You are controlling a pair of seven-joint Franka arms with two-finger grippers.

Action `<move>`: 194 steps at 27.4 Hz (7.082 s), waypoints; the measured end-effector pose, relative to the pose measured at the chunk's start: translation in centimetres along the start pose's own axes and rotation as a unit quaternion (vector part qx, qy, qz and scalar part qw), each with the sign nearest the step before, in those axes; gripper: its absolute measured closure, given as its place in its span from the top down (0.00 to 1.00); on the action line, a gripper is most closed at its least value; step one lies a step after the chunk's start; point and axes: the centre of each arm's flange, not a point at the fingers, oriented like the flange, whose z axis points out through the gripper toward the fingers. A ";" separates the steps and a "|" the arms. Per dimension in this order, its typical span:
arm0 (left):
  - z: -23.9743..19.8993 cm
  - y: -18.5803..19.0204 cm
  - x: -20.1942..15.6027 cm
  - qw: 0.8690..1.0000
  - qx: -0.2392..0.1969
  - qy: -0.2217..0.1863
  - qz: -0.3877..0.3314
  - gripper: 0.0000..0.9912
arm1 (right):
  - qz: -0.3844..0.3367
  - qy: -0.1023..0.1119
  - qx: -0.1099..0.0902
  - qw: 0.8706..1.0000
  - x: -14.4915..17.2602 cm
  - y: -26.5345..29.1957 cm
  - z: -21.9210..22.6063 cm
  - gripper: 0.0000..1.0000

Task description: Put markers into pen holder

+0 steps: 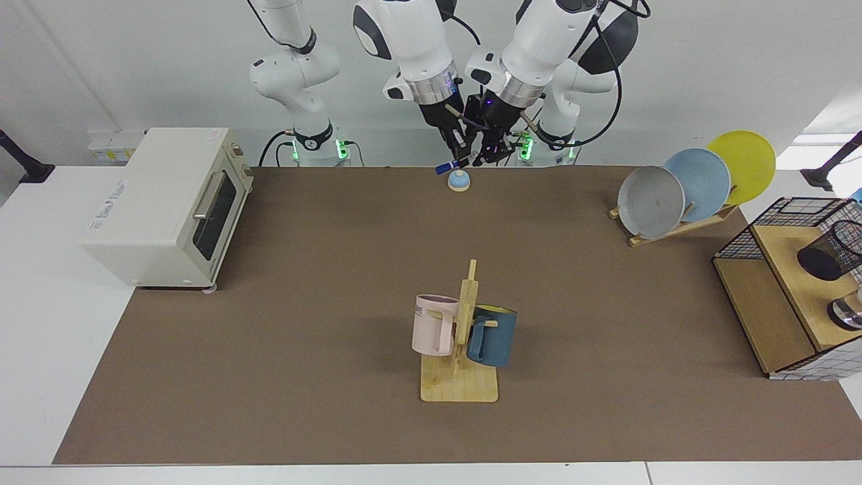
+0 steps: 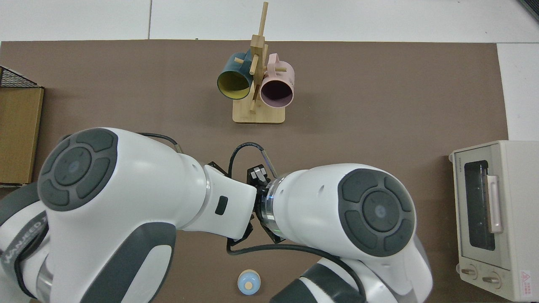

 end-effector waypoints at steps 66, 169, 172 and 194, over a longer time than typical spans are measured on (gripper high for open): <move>0.8 1.1 0.0 0.999 0.004 -0.032 0.005 0.16 | 0.000 0.007 0.005 1.000 0.5 -0.4 -0.4 0.56; -25.2 -21.8 -28.1 0.882 0.307 -0.357 0.024 0.16 | -0.569 0.110 -0.123 0.806 26.1 0.6 -8.9 1.00; -26.3 -22.7 -29.4 0.870 0.310 -0.381 0.049 0.16 | -0.569 0.111 -0.123 0.806 26.1 0.6 -9.0 1.00; -27.2 -30.4 -37.2 0.796 0.275 -0.510 0.173 0.16 | -0.569 0.110 -0.122 0.806 26.0 0.6 -9.0 1.00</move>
